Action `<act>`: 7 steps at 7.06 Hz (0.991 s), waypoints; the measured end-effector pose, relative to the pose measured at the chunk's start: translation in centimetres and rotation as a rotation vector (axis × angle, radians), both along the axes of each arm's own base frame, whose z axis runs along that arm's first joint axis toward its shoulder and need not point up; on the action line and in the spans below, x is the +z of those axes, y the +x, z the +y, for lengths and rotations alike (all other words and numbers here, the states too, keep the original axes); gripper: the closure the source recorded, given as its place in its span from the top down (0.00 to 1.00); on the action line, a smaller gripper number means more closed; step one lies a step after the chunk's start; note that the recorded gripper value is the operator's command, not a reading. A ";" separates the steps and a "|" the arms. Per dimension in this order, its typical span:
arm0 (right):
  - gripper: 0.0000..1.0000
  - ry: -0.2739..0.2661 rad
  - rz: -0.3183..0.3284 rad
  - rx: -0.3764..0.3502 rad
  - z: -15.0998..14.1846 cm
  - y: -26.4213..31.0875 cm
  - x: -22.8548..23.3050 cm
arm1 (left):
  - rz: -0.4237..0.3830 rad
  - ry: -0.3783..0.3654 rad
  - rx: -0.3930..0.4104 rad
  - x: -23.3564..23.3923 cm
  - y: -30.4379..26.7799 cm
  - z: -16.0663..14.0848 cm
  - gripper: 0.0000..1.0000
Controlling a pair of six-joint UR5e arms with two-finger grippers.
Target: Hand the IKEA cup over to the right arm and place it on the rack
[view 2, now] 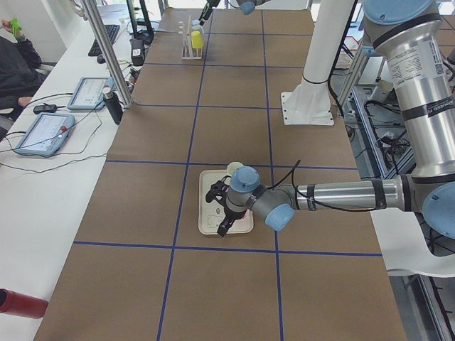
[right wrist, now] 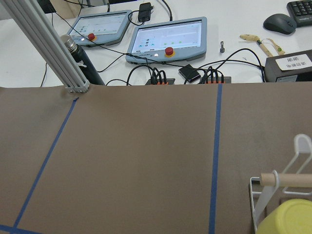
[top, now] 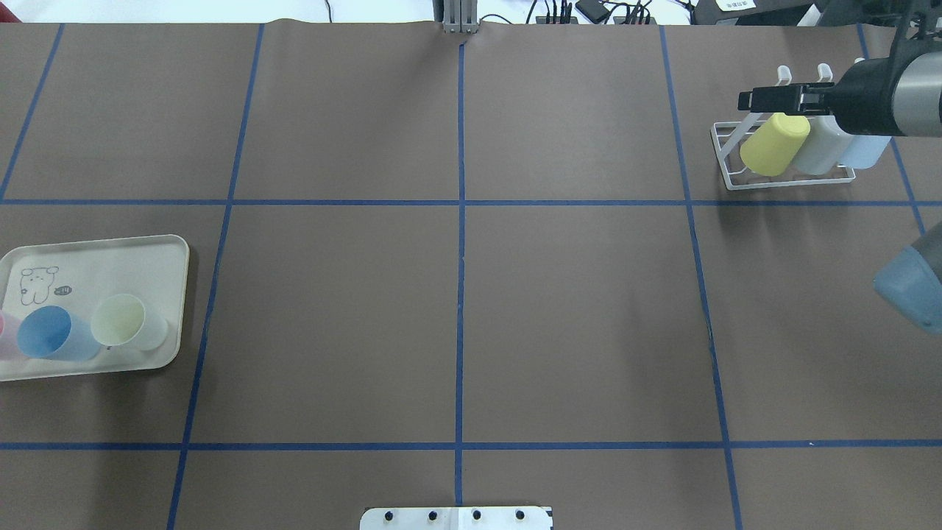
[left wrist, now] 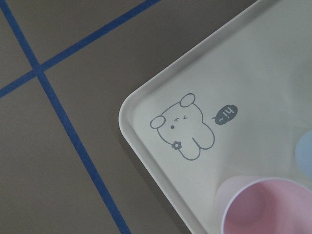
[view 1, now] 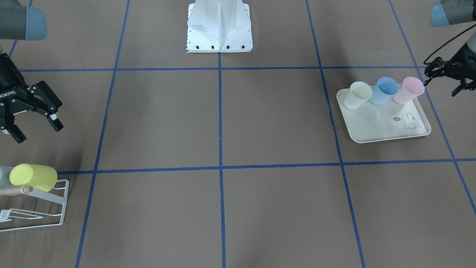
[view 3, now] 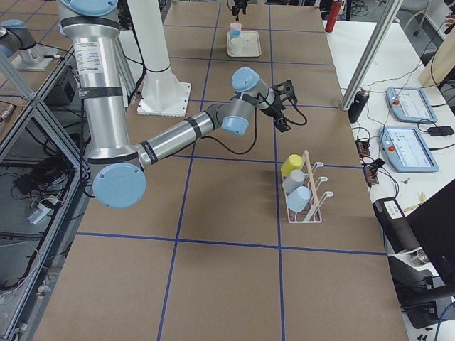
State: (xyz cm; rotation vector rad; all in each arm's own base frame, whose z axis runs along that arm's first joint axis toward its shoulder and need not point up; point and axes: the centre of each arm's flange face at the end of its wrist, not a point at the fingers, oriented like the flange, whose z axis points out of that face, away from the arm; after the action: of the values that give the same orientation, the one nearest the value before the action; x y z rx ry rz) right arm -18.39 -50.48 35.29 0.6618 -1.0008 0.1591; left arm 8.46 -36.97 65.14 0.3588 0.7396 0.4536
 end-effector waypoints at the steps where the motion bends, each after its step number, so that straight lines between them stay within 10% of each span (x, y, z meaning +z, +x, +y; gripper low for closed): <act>1: 1.00 -0.001 0.000 -0.001 0.0 0.0 0.1 | 0.003 -0.001 0.005 0.0 0.2 0.0 1.00; 7: 1.00 -0.005 0.002 -0.003 -0.1 -0.1 0.3 | 0.007 -0.006 0.069 0.3 3.1 -0.1 0.89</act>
State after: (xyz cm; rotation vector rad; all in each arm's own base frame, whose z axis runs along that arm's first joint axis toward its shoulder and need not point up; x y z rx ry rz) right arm -18.50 -50.61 35.59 0.6557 -0.9993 0.1584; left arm 11.52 -37.11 65.46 0.3298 0.7623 0.5154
